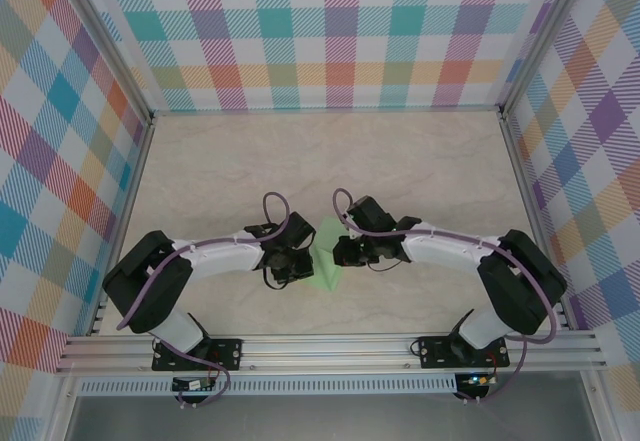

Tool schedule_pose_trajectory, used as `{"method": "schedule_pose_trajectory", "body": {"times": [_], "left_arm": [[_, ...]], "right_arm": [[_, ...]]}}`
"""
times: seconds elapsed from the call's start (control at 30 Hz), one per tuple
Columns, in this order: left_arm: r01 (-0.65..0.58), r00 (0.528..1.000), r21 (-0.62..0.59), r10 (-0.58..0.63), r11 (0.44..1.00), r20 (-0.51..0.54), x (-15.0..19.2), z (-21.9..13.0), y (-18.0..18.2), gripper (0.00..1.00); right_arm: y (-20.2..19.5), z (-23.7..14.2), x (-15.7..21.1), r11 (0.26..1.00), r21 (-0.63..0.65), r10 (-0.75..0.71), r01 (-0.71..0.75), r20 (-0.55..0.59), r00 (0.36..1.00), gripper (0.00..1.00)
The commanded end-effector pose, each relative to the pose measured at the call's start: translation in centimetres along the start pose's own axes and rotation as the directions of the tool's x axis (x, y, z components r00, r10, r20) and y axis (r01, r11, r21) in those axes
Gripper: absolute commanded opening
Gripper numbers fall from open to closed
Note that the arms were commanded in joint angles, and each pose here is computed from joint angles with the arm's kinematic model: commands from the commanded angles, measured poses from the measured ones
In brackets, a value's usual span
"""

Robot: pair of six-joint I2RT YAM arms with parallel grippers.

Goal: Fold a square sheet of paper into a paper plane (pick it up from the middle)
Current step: Fold the triangle a second time at the center of the table.

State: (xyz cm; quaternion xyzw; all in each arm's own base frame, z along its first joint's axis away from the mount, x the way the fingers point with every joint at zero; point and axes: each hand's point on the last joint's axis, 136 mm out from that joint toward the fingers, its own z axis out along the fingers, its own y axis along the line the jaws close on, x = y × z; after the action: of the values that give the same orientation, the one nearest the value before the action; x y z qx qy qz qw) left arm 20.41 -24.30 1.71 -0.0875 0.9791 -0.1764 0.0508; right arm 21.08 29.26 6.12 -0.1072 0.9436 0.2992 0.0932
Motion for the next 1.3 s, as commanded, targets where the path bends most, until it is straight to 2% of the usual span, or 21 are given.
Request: {"method": "schedule_pose_trajectory", "body": {"times": [0.0,0.3,0.43,0.83,0.97,1.27], "left_arm": [[-0.007,1.0,-0.073,0.009,0.997,0.029,-0.7,-0.7,1.4,0.15],[-0.017,0.998,0.063,0.013,0.998,0.066,-1.1,-2.8,-1.2,0.19],[-0.024,0.999,0.084,0.02,0.996,0.05,-0.8,-2.5,-1.5,0.2],[-0.011,1.0,0.062,0.01,0.998,0.003,-0.5,0.1,-1.1,0.18],[-0.004,1.0,0.046,0.005,0.999,-0.011,-0.3,0.7,-0.7,0.17],[-0.004,1.0,0.023,0.005,1.0,-0.027,0.2,1.4,-0.1,0.17]], "right_arm": [[1.7,0.1,-1.3,0.998,-0.057,-0.006,0.007,0.015,1.0,0.08],[1.6,0.4,-1.7,0.999,-0.038,-0.017,0.017,0.009,1.0,0.08],[1.3,0.6,-1.6,1.0,-0.02,-0.023,0.023,-0.003,1.0,0.08],[-0.1,1.0,-1.0,0.998,0.049,-0.026,0.027,-0.033,0.999,0.09],[-1.2,1.6,-0.9,0.993,0.113,-0.016,0.021,-0.045,0.999,0.09],[-1.6,2.6,-0.7,0.991,0.127,-0.024,0.031,-0.061,0.998,0.1]]}}
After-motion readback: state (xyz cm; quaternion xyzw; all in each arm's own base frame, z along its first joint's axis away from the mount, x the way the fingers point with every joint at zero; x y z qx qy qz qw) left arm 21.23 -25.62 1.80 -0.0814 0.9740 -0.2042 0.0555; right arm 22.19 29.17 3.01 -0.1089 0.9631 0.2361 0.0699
